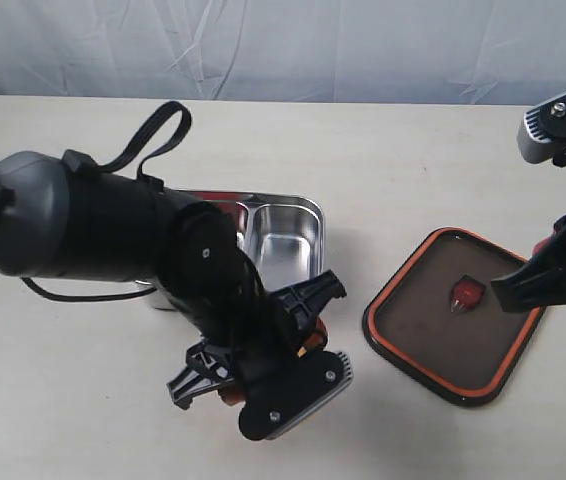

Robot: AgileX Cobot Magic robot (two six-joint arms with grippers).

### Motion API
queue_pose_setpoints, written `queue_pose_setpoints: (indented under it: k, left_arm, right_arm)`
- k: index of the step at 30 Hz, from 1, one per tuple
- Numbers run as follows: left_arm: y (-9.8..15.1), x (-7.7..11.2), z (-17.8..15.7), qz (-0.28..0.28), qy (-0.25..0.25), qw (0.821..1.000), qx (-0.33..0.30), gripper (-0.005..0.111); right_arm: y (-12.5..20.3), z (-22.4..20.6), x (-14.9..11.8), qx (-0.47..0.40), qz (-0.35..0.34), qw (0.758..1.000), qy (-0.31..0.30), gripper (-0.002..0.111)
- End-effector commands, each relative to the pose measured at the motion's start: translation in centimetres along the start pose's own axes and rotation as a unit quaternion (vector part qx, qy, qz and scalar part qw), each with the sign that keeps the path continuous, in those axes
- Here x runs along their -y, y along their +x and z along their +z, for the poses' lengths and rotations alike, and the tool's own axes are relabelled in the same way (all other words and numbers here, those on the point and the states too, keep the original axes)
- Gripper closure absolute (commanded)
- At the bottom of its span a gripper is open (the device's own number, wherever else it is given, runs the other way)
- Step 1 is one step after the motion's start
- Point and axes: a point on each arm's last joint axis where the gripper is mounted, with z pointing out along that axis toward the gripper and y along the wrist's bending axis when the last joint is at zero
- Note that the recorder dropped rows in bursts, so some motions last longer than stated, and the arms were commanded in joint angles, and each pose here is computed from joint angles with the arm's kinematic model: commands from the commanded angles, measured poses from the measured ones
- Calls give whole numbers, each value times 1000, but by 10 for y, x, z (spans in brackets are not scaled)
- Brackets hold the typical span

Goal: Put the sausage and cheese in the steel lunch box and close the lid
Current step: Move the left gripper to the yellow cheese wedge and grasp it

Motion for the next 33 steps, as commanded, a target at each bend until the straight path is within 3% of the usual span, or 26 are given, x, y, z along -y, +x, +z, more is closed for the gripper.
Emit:
queue_pose_setpoints:
  k: [1, 10, 20, 23, 27, 33]
  left_arm:
    - [-9, 1, 11, 22, 16, 1000, 3, 49]
    - [-3, -7, 30, 29, 29, 999, -14, 52]
    - [-5, -7, 30, 32, 30, 999, -14, 107]
    - [-15, -11, 29, 56, 14, 998, -17, 107]
    - [-35, -23, 23, 82, -44, 995, -23, 107]
    - [-46, -29, 15, 64, -72, 995, -19, 107]
  right_arm:
    - [-1, -1, 1, 10, -5, 1000, 1, 109]
    - [0, -1, 1, 8, -3, 1000, -1, 109]
    - [0, -1, 1, 8, -3, 1000, -1, 109]
    - [0, -1, 1, 8, -4, 1000, 0, 109]
    - [0, -1, 1, 8, -4, 1000, 0, 109]
    - [0, -1, 1, 8, -4, 1000, 0, 109]
